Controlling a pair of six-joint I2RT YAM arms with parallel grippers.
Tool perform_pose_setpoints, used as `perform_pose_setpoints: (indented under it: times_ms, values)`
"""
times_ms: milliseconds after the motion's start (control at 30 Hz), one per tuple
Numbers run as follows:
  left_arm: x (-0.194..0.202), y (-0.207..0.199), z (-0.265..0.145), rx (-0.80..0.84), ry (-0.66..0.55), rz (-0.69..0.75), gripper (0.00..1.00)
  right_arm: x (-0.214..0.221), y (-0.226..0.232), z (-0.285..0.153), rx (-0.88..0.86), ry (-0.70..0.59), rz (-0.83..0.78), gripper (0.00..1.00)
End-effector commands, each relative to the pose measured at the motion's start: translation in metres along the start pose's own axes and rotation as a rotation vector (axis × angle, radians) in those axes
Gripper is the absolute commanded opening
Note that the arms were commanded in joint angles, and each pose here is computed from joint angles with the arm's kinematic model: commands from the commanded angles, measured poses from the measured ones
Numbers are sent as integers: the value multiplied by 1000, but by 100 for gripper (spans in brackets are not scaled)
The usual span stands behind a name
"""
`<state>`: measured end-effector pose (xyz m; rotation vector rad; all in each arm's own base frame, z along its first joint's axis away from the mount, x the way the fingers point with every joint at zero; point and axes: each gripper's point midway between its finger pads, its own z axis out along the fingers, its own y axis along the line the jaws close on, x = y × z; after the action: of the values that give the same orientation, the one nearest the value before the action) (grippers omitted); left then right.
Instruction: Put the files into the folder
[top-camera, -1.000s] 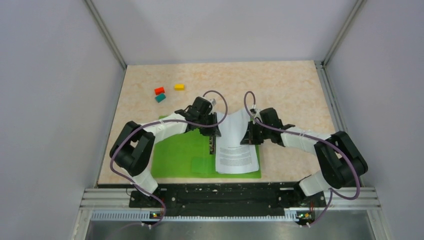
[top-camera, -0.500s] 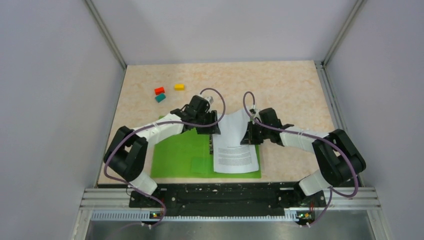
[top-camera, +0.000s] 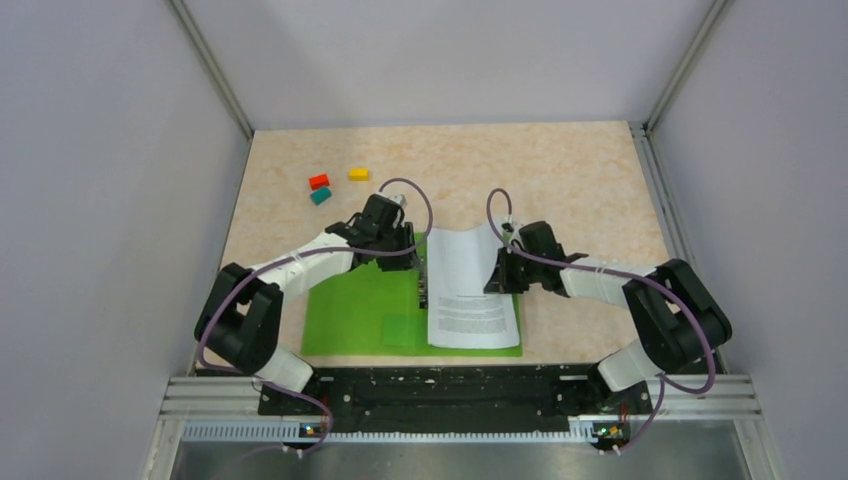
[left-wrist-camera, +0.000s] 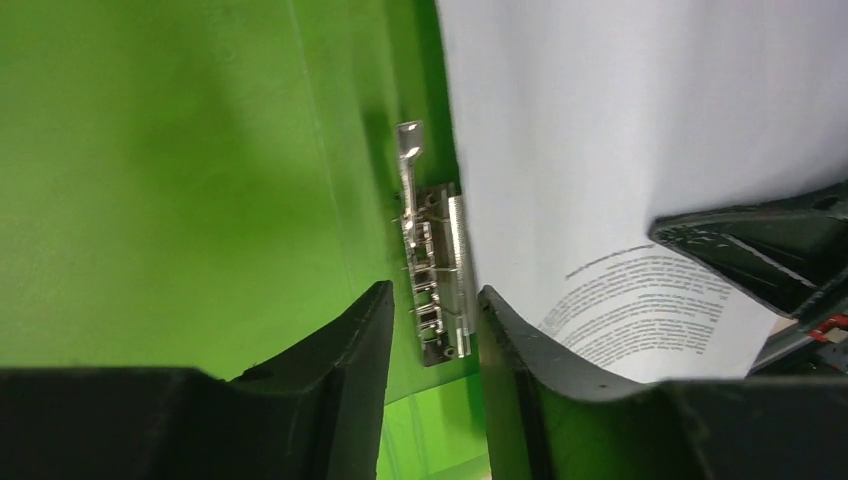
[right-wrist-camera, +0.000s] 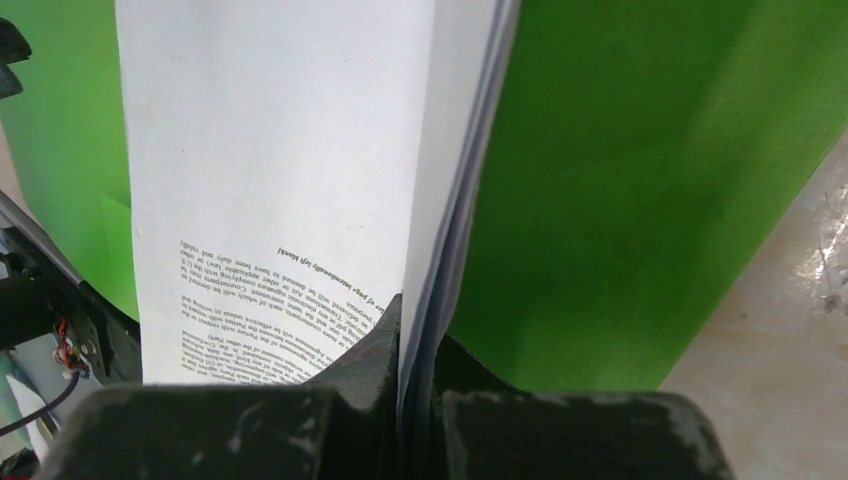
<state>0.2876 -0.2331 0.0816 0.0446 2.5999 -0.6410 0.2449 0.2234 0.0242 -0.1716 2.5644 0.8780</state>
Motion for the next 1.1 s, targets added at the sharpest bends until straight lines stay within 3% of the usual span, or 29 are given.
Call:
perform_pose_setpoints:
  times_ms: [0, 433, 1067]
  values:
    - [4, 15, -1, -35, -26, -52, 39, -6, 7, -3, -20, -49, -34, 0]
    - [39, 40, 28, -86, 61, -148, 14, 0, 2, -3, -9, -56, -32, 0]
    - [53, 47, 43, -104, 120, -167, 6, 6, -4, -5, 0, -67, -28, 0]
